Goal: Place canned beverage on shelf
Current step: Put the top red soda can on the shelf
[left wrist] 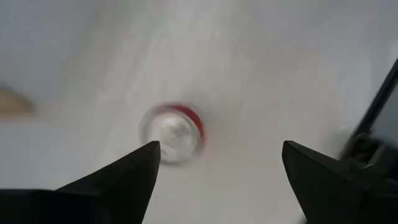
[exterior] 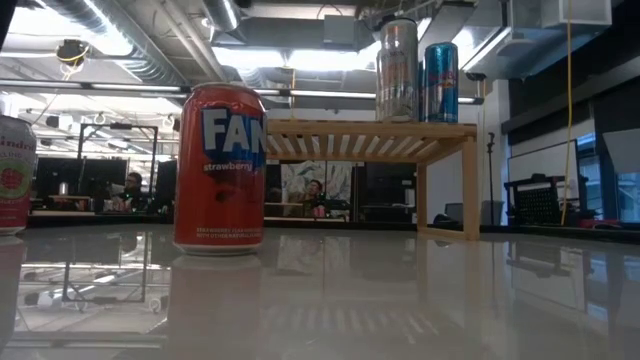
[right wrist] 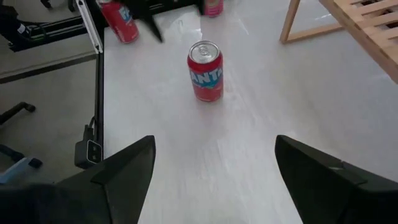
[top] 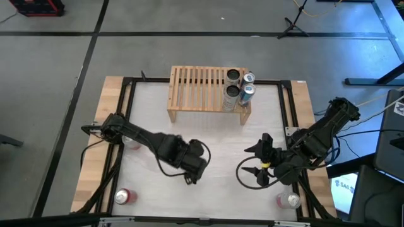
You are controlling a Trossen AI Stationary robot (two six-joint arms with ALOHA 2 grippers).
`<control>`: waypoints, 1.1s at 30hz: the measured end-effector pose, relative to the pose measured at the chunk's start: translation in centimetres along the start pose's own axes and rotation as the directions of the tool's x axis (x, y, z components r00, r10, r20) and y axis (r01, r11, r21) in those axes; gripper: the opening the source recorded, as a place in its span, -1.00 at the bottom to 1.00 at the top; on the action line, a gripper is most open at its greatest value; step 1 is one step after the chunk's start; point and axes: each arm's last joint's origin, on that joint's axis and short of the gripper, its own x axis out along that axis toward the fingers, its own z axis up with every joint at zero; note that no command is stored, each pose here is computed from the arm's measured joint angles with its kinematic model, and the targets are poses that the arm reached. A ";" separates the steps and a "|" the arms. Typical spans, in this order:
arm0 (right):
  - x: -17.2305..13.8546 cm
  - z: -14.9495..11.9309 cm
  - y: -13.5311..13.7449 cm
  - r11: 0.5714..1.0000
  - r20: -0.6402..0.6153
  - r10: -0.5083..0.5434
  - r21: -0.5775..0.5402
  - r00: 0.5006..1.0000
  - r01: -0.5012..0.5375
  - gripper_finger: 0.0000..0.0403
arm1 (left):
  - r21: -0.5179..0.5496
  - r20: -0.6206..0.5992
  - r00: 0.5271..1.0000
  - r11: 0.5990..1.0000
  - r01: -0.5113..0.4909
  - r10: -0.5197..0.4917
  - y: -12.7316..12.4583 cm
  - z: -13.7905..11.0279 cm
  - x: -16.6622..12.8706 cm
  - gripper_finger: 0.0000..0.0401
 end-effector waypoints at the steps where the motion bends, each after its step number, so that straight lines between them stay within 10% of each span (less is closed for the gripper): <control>1: -0.3 0.1 -0.2 1.000 0.000 0.001 0.001 1.000 -0.001 0.58 | -0.059 -0.003 1.000 0.998 0.006 -0.006 -0.3 -0.4 0.0 0.63; 6: -1.8 0.1 -1.6 1.000 -0.012 -0.001 -0.005 1.000 0.001 0.58 | -0.266 0.010 1.000 0.964 0.028 -0.026 -1.9 -1.9 0.0 0.63; 13: -3.1 0.4 -2.5 0.999 -0.004 0.016 -0.038 1.000 -0.016 0.58 | -0.618 -0.045 0.997 0.783 -0.076 0.061 -1.2 -2.3 2.3 0.62; 33: -3.1 0.2 -2.4 0.997 -0.051 0.061 -0.044 0.997 -0.064 0.58 | -0.702 -0.112 0.978 0.683 -0.202 0.175 1.5 -1.2 7.4 0.61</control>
